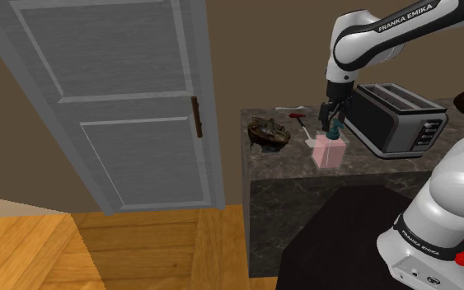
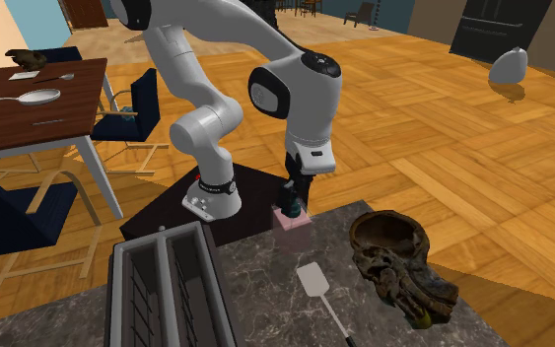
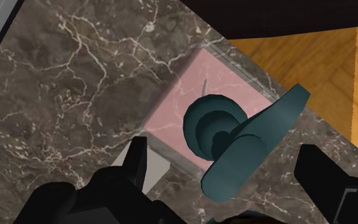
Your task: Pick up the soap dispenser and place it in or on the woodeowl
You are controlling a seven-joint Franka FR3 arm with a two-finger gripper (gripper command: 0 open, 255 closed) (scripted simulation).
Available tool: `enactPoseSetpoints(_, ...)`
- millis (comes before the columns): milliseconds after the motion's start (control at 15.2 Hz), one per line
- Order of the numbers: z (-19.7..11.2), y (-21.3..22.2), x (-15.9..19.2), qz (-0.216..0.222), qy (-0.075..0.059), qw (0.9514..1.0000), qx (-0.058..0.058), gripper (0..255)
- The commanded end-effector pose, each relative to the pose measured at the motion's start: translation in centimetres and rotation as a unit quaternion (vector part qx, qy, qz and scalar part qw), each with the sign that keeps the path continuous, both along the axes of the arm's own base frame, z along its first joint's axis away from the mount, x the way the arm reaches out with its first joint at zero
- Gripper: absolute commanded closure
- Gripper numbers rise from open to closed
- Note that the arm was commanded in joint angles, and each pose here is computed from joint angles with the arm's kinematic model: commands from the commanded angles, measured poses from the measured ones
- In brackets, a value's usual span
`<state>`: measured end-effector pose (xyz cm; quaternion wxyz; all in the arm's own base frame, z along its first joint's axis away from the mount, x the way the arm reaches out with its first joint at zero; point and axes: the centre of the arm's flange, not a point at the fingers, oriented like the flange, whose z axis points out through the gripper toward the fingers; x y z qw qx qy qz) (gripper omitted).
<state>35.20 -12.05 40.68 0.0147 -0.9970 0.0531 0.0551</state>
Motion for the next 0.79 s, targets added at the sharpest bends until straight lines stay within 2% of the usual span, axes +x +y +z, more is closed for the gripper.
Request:
enactPoseSetpoints(0,0.0,0.0,0.0,0.000,0.000,1.0000,0.000,255)
enactPoseSetpoints(594,0.0,0.0,0.0,0.000,0.000,1.0000,0.000,255)
enactPoseSetpoints(726,1.1,0.0,0.0,0.000,0.000,1.0000,0.000,255)
